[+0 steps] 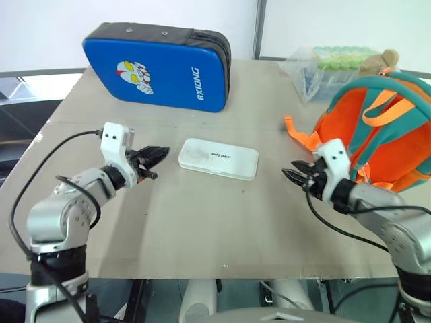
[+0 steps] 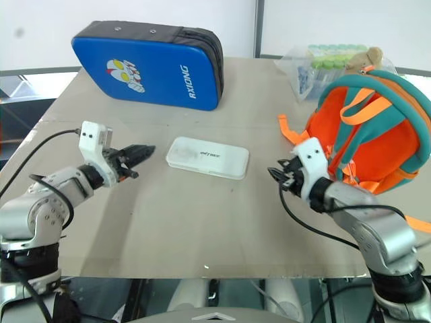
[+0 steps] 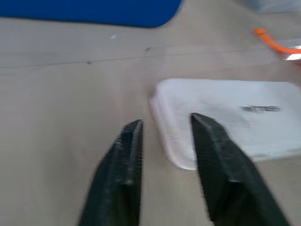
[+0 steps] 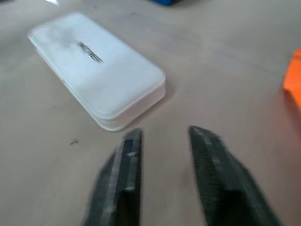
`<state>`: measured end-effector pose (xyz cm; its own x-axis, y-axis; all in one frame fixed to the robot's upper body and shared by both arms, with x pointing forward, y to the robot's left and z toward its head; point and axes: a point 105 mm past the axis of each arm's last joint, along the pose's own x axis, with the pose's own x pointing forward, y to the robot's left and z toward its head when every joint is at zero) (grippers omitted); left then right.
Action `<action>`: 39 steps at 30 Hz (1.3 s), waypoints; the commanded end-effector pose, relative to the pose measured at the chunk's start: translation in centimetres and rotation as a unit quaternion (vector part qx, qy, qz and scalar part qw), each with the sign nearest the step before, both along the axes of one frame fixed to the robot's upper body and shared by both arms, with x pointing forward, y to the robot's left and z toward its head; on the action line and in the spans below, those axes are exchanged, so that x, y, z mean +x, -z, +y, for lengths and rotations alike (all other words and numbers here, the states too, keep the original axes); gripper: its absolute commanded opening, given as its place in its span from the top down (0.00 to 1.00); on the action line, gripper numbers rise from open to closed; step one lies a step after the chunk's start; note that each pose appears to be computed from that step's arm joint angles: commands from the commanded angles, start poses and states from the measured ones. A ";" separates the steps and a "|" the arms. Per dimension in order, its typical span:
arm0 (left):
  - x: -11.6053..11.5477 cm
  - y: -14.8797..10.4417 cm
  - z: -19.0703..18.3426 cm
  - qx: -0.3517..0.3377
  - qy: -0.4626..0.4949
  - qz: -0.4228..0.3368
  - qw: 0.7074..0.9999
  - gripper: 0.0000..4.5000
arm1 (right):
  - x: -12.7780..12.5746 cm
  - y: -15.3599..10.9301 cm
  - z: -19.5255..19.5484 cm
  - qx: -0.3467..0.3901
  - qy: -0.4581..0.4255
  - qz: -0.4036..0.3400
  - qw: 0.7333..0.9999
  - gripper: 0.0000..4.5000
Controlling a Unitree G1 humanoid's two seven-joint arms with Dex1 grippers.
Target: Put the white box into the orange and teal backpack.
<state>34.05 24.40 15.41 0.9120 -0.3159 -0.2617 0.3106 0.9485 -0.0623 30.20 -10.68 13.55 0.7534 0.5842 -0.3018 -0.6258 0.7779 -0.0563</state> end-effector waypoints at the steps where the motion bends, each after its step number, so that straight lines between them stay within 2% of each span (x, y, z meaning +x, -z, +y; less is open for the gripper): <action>1: 1.7 0.3 0.2 0.061 -0.026 0.005 0.998 0.99 | 2.1 0.9 1.2 -0.038 0.017 0.002 0.999 1.00; 5: 2.4 1.4 -0.5 0.114 0.020 0.031 0.993 0.99 | 3.9 2.3 3.8 -0.079 -0.024 0.003 0.997 1.00; 9: 1.6 2.5 -1.8 0.134 0.079 0.057 0.986 0.99 | 4.6 3.1 5.8 -0.093 -0.074 0.007 0.993 1.00; 12: 0.3 2.8 -3.0 0.131 0.117 0.065 0.982 0.99 | 4.4 2.9 6.1 -0.089 -0.098 0.002 0.991 1.00; 16: -3.4 4.3 -4.2 0.154 0.174 0.070 0.970 0.99 | 2.6 2.5 4.8 -0.105 -0.144 -0.004 0.984 1.00; 22: -6.4 4.7 -4.9 0.113 0.168 0.064 0.977 0.99 | 1.1 2.6 1.9 -0.130 -0.138 -0.007 0.982 1.00; 24: -7.1 5.2 -4.5 0.076 0.158 0.087 0.981 0.99 | 0.9 3.2 1.3 -0.141 -0.130 -0.003 0.981 1.00; 27: -8.0 6.0 -2.8 0.025 0.132 0.137 0.982 0.83 | 1.2 3.5 0.8 -0.152 -0.121 -0.008 0.981 1.00; 30: -8.7 6.1 0.0 -0.002 0.098 0.171 0.980 0.56 | 1.8 3.5 0.1 -0.162 -0.114 -0.015 0.980 1.00; 33: -9.6 4.3 1.6 -0.142 0.109 0.216 0.960 0.26 | 3.1 2.8 -1.1 -0.174 -0.100 -0.035 0.979 1.00; 34: -9.9 3.8 1.4 -0.170 0.122 0.231 0.950 0.11 | 3.3 2.6 -1.1 -0.174 -0.102 -0.040 0.979 1.00; 35: -9.9 3.5 1.4 -0.181 0.128 0.245 0.944 0.01 | 3.4 2.3 -0.8 -0.171 -0.110 -0.049 0.978 1.00; 39: -8.1 2.8 0.9 -0.253 0.134 0.268 0.920 0.01 | 3.9 1.6 0.5 -0.161 -0.141 -0.079 0.974 1.00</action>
<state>25.63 25.77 12.03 0.5813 -0.6796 -0.4474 0.3251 0.6981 -0.6379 33.76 -10.72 10.50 0.6268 0.6402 -0.4441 -0.7790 0.5277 -0.3386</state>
